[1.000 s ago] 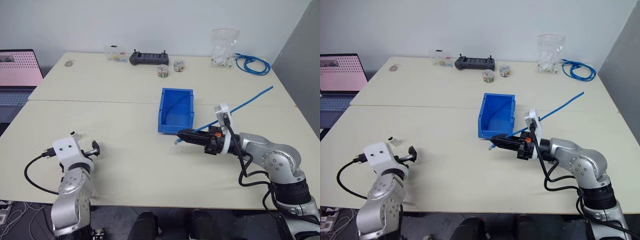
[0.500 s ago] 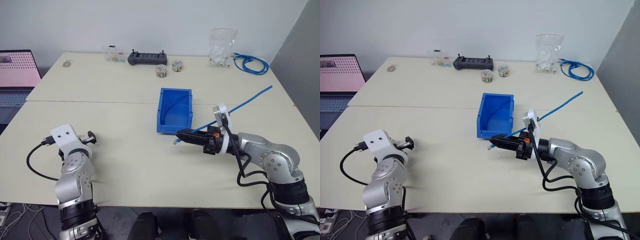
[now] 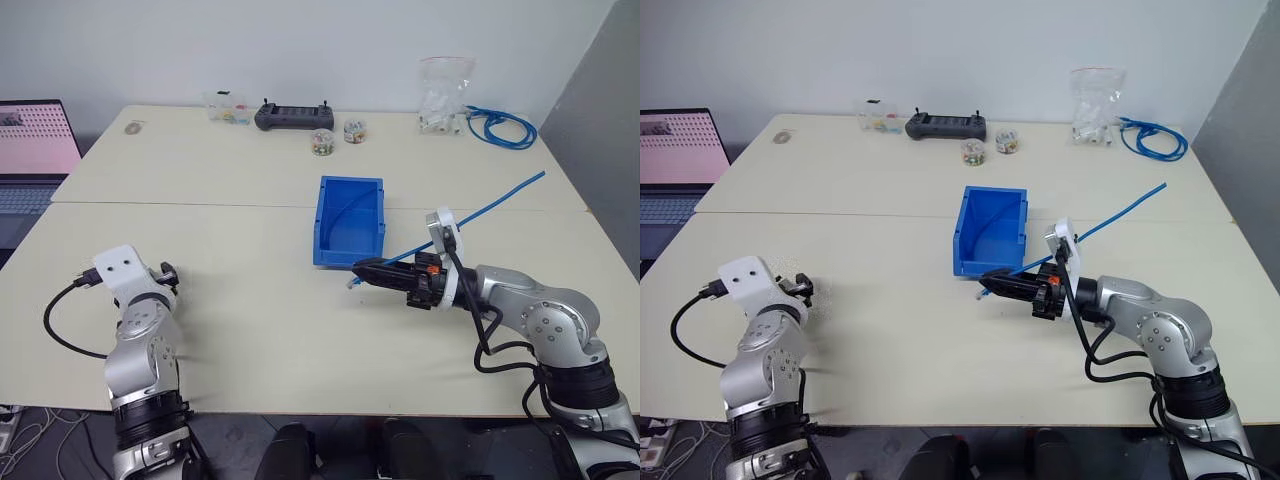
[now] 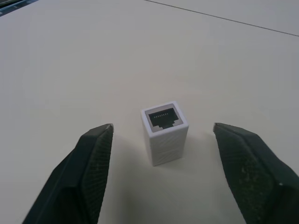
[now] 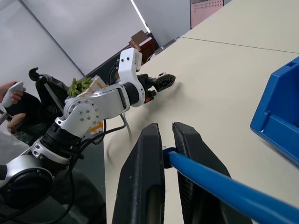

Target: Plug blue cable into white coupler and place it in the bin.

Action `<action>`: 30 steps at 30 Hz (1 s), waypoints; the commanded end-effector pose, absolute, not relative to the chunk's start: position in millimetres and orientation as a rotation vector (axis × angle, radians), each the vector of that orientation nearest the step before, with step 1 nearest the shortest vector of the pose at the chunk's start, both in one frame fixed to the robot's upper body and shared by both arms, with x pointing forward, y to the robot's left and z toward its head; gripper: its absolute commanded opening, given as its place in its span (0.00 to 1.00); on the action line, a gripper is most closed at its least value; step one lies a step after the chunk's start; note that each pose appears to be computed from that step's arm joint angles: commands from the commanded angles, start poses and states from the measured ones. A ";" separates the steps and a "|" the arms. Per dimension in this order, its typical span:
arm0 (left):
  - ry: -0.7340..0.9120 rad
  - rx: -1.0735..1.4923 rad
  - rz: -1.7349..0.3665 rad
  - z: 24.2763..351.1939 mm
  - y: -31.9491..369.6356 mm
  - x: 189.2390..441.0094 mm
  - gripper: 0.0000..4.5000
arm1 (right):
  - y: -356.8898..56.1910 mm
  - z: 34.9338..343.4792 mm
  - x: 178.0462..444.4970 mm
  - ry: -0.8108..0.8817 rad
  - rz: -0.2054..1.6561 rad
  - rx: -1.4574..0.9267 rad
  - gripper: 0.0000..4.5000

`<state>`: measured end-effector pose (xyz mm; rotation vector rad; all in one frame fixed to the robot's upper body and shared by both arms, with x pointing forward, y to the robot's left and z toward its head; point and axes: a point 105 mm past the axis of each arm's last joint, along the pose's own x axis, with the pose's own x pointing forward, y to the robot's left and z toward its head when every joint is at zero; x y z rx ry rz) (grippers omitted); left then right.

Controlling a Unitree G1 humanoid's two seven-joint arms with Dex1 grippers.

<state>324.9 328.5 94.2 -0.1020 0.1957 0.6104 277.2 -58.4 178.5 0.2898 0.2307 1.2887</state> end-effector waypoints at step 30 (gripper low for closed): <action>0.364 0.231 -0.795 99.8 156.5 290.4 0.17 | -73.8 170.6 260.1 0.195 1.229 0.119 0.02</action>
